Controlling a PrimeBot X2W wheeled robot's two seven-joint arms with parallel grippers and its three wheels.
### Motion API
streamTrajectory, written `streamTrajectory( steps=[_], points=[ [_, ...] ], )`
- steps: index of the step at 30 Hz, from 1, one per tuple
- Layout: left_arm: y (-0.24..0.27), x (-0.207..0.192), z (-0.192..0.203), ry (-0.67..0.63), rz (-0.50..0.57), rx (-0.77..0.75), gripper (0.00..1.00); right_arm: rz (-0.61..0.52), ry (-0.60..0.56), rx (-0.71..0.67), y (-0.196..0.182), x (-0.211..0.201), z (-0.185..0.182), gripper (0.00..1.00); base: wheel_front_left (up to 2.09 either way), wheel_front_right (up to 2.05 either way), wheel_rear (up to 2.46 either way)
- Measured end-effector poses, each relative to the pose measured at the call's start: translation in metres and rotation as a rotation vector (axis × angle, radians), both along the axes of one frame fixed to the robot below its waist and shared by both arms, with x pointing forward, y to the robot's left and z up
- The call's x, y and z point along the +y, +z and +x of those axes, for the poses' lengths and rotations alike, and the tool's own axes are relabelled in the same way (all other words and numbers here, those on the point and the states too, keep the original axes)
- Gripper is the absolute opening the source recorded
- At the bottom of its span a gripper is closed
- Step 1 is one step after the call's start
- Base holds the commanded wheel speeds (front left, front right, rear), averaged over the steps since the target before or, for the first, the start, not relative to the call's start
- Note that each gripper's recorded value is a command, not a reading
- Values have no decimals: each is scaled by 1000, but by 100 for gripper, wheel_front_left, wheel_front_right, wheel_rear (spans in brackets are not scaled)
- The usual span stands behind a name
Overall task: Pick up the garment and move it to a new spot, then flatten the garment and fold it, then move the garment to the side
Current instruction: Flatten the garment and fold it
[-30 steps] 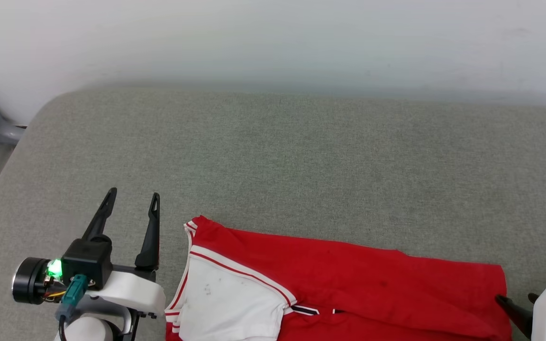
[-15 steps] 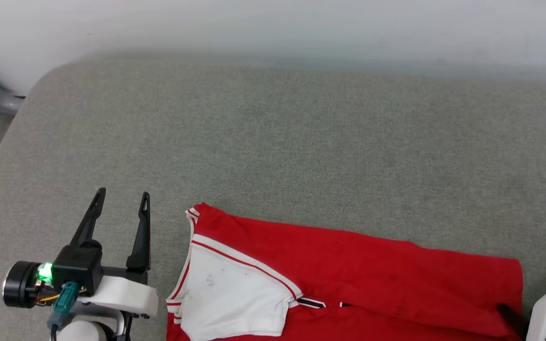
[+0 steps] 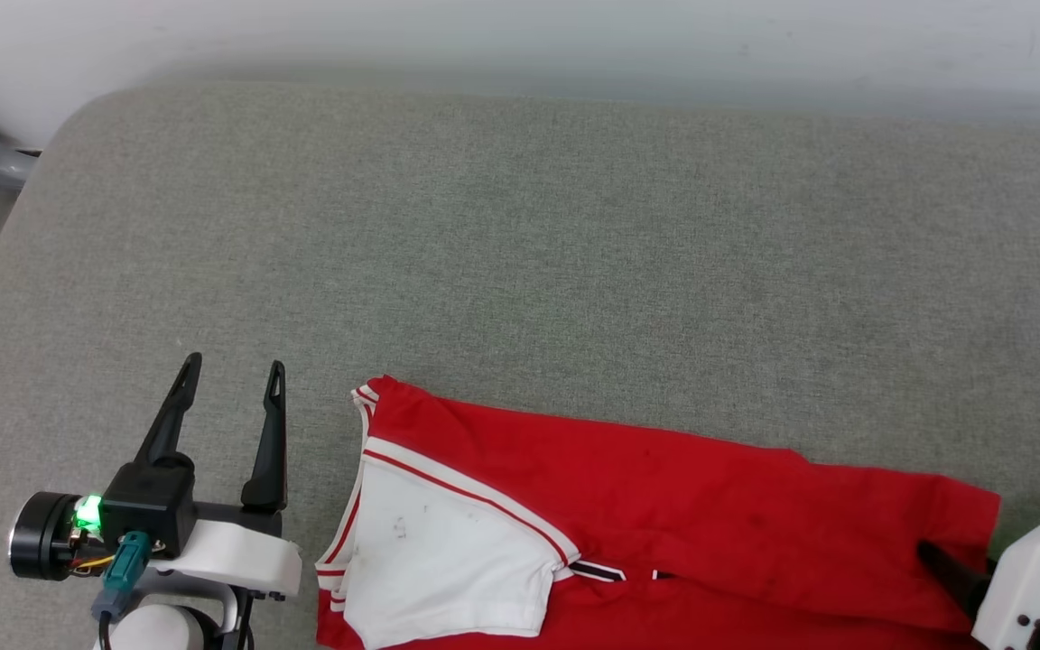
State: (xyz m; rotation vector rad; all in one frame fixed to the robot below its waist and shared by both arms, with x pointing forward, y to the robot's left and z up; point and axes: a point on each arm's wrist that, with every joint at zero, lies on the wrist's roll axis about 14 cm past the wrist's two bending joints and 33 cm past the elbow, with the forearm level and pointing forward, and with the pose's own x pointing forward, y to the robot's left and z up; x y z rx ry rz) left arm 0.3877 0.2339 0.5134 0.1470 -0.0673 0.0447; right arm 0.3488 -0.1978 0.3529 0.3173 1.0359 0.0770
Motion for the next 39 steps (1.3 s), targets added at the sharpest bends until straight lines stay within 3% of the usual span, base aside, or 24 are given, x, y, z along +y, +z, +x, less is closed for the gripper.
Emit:
streamTrajectory(
  steps=[5,6,7,8,9,19,33,39],
  points=[
    [1,-1,0,-4,1,-7,100,36,16,-22,2,13,1,99,0,0,0],
    [2,-2,-1,-8,1,-9,100,38,19,-25,2,14,1,57,0,0,0],
    [3,-2,-1,-6,-1,-11,100,41,21,-28,3,16,1,34,0,0,0],
    [3,-2,-2,-8,-1,-12,100,46,20,-33,3,17,1,3,0,0,0],
    [3,-2,-2,-8,1,-13,100,44,20,-40,4,16,1,0,0,0,0],
    [4,-5,-9,-16,-10,-20,100,20,-17,-93,11,0,1,0,0,0,0],
    [7,-9,-12,-33,-13,-30,100,-198,-140,-141,27,-97,4,0,0,0,0],
    [7,-9,-16,-37,-5,-31,100,-210,-166,-153,30,-105,4,0,0,0,0]
  ],
)
